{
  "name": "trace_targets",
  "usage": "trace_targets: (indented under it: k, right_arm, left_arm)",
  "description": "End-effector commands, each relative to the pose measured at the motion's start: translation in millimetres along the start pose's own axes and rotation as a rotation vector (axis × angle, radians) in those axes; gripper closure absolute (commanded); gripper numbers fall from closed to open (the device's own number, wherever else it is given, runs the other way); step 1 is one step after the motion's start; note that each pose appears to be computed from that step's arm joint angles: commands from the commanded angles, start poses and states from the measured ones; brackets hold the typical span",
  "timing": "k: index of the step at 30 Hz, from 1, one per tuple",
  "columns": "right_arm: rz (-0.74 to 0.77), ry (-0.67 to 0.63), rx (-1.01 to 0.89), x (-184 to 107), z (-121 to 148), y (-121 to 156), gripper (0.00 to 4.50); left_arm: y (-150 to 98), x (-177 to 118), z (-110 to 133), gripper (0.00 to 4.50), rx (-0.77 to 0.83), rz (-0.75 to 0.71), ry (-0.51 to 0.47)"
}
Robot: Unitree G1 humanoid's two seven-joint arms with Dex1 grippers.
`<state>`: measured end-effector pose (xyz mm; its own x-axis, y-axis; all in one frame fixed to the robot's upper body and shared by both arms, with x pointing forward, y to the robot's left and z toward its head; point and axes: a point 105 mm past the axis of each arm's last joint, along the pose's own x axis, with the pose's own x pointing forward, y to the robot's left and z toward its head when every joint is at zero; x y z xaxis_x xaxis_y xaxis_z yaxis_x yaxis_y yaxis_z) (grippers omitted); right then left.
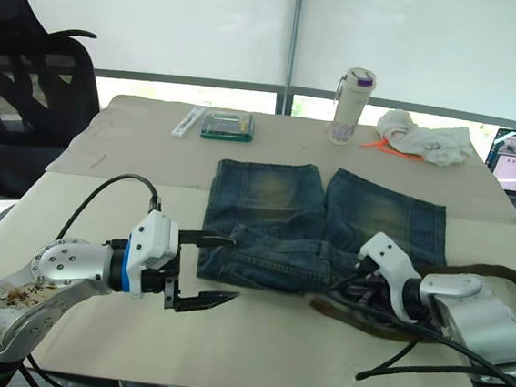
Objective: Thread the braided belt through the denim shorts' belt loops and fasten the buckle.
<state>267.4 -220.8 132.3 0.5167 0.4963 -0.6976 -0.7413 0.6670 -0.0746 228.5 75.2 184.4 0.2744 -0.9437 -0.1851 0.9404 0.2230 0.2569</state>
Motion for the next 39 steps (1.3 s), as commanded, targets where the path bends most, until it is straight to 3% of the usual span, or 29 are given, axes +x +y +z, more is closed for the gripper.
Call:
trace_targets:
  k: [1, 3, 5, 7, 10, 19, 25, 31, 34, 39]
  right_arm:
    - [-0.017, -0.043, -0.038, -20, 7, -5, 1.92]
    - [-0.036, -0.069, -0.055, -27, 9, -8, 1.21]
    - [0.070, -0.134, -0.102, -33, 15, 10, 0.53]
    - [0.162, -0.152, -0.139, -34, 14, 28, 0.53]
    - [0.184, -0.147, -0.159, -27, 6, 38, 0.53]
    - [0.128, -0.089, -0.137, 8, -31, 32, 0.53]
    - [0.159, 0.001, -0.245, 10, -46, 35, 2.40]
    - [0.112, -0.050, -0.253, -9, -32, 21, 4.45]
    - [0.123, -0.092, -0.249, -20, -20, 16, 4.48]
    - [0.167, -0.277, -0.257, -33, 29, 16, 4.48]
  left_arm:
    - [-16, -1, 11, 0.00, 0.003, -0.095, -0.027]
    - [-20, -3, 12, 0.00, -0.017, -0.132, -0.031]
    - [-24, -4, 13, 0.00, -0.027, -0.164, -0.034]
    - [-25, -5, 15, 0.00, -0.029, -0.183, -0.036]
    - [-22, -6, 16, 0.00, -0.021, -0.194, -0.032]
    - [-20, -8, 28, 0.00, -0.034, -0.272, -0.048]
    - [-17, -8, 27, 0.00, -0.010, -0.292, -0.034]
    - [-10, 4, 20, 0.00, 0.033, -0.260, -0.052]
    - [-1, 22, 9, 0.00, 0.025, -0.215, -0.067]
    - [11, 51, 9, 0.00, -0.107, -0.179, -0.239]
